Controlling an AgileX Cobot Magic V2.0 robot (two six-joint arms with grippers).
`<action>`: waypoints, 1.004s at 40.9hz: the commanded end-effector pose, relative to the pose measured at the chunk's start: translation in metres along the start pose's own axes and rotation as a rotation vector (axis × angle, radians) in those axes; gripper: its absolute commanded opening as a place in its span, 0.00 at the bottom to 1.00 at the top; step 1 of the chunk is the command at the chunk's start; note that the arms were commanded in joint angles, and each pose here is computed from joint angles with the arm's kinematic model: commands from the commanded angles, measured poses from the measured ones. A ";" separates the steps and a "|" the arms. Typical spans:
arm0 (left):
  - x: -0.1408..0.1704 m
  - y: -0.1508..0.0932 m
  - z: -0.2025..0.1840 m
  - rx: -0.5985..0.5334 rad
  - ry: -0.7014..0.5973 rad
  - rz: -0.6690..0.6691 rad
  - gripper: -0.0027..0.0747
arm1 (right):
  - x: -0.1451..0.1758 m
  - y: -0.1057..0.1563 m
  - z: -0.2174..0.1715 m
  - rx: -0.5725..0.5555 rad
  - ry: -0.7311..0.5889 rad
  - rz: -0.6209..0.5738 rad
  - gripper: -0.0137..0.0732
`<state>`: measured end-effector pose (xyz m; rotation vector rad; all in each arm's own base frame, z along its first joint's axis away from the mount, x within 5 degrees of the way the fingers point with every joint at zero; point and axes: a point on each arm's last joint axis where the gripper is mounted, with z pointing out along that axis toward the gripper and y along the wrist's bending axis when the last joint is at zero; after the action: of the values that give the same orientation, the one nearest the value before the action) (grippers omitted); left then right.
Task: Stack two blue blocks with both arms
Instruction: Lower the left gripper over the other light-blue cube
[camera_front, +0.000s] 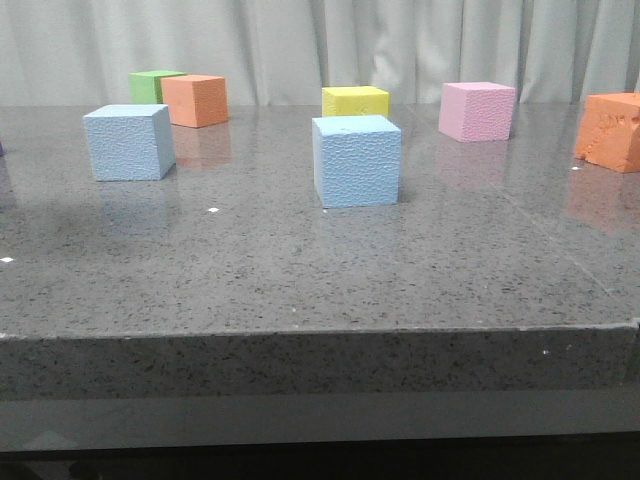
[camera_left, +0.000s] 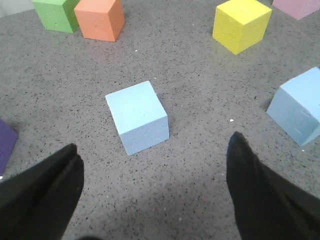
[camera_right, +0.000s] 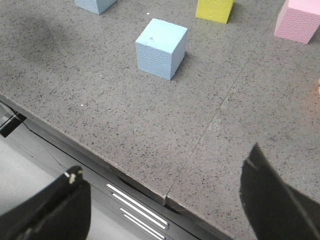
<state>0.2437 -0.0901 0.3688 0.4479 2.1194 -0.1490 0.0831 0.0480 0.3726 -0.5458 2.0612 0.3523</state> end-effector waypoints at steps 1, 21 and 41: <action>-0.027 -0.001 0.010 -0.001 -0.092 0.002 0.76 | -0.011 0.000 -0.005 0.009 -0.086 -0.003 0.86; -0.068 0.012 0.106 -0.142 0.163 -0.154 0.77 | -0.011 0.000 -0.005 0.009 -0.086 -0.003 0.86; -0.054 0.017 0.159 -0.162 0.237 -0.325 0.77 | -0.011 0.000 -0.005 0.009 -0.086 -0.003 0.86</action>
<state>0.4024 -0.1345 0.2976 0.0727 2.5122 -0.0539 0.0831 0.0480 0.3726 -0.5458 2.0612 0.3523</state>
